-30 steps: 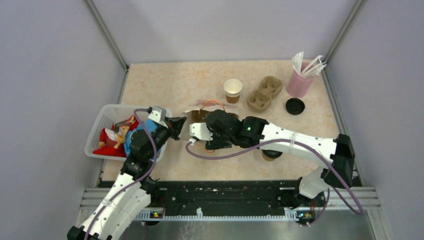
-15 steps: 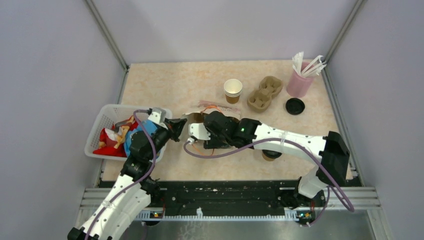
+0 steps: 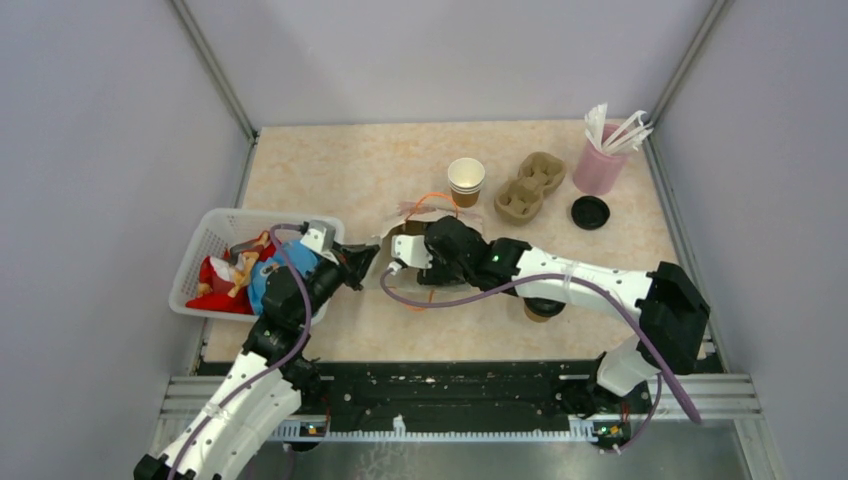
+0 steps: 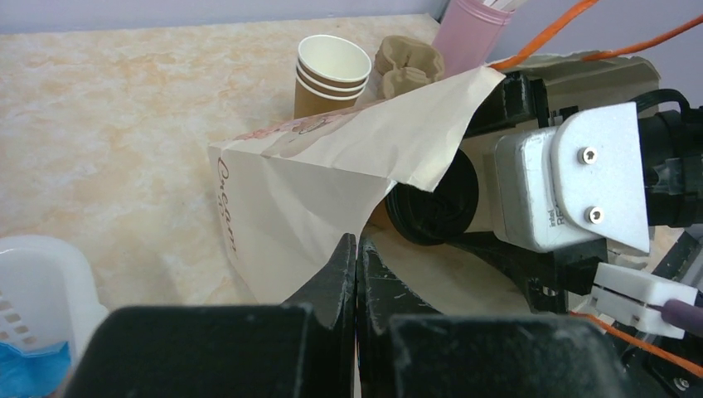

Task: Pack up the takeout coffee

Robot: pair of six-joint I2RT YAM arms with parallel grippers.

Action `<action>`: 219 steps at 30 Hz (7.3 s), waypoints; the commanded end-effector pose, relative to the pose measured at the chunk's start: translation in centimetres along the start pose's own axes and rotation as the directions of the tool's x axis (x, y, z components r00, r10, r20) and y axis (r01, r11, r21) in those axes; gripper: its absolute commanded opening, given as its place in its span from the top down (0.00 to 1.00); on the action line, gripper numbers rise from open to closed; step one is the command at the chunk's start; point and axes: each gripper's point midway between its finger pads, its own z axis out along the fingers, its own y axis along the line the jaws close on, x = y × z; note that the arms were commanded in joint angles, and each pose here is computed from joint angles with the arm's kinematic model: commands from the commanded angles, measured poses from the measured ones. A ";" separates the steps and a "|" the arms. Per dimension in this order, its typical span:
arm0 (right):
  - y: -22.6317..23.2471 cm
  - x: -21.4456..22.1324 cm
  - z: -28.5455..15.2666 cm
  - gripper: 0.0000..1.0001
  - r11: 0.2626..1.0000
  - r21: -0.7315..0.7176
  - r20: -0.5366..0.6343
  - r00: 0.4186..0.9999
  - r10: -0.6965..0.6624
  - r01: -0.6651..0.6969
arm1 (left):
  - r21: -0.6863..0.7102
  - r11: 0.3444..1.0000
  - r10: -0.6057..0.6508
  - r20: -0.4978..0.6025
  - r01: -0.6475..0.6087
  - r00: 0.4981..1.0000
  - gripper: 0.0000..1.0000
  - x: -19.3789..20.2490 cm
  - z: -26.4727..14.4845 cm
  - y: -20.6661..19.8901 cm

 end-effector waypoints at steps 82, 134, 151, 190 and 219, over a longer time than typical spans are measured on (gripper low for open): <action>-5.8 -4.8 2.3 0.40 0.988 0.116 0.172 0.977 -0.125 0.106 | -0.072 0.987 -0.145 -0.046 0.142 0.988 1.00 -1.7 0.1 -0.8; -5.2 -4.2 6.1 0.43 0.993 0.103 0.240 0.967 -0.085 0.062 | -0.079 0.986 -0.152 -0.080 0.145 0.985 1.00 -1.5 0.2 -0.8; -4.4 -3.3 5.7 0.41 1.000 0.005 0.212 0.977 -0.015 0.014 | -0.097 0.968 -0.245 -0.144 0.233 0.959 1.00 -2.7 0.4 -1.9; 8.4 -2.0 -1.3 0.39 0.789 -0.578 -0.084 0.977 0.196 -0.209 | -0.489 0.817 -0.463 -0.241 0.306 0.853 0.93 -4.7 -0.7 0.7; 12.1 6.4 1.6 0.39 0.784 -0.558 -0.299 0.947 0.113 -0.270 | -0.437 0.877 -0.235 -0.025 0.201 0.972 0.48 -15.6 -5.7 -0.2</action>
